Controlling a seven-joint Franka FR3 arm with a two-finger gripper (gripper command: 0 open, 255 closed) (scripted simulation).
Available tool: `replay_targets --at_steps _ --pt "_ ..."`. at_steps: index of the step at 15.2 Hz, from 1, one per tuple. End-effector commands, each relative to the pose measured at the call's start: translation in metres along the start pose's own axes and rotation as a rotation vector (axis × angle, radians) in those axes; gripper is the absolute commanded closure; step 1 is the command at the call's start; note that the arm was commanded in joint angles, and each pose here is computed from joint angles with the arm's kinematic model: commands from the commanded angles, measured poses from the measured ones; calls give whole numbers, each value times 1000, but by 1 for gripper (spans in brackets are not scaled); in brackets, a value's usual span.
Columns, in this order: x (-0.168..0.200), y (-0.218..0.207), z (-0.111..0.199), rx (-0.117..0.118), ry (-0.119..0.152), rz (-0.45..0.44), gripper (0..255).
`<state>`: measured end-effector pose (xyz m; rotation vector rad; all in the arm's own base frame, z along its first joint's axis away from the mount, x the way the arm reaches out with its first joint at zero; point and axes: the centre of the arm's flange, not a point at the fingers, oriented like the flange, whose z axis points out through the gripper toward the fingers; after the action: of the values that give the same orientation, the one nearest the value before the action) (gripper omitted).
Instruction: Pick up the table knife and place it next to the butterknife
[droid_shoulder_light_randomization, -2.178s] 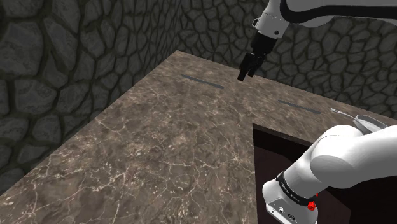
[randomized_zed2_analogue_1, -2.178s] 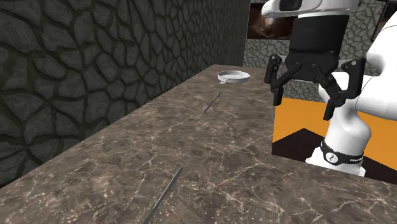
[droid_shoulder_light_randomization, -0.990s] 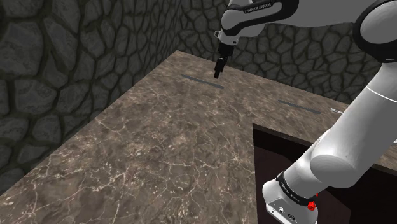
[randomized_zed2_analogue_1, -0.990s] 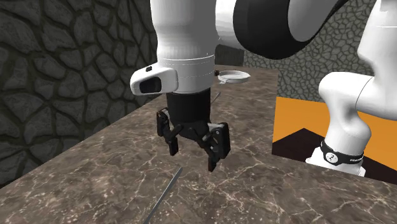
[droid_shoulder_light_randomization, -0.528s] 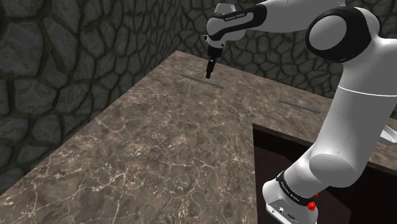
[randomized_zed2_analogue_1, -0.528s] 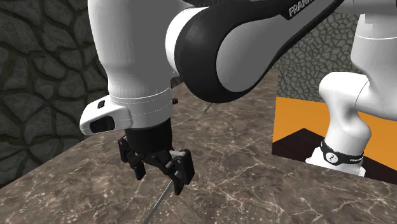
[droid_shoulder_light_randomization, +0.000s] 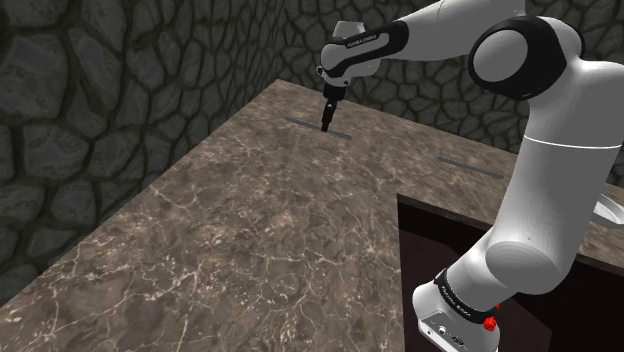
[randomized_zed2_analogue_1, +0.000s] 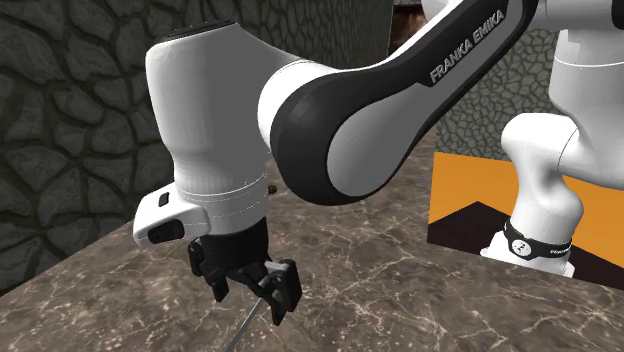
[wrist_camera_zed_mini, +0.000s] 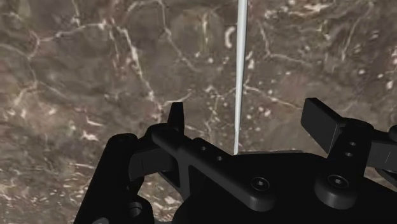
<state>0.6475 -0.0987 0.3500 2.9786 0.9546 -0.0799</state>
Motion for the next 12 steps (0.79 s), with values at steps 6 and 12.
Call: replay_targets --at_steps 6,12 --pt "0 0 2 0 0 0 0" --pt "0 0 2 0 0 0 255"
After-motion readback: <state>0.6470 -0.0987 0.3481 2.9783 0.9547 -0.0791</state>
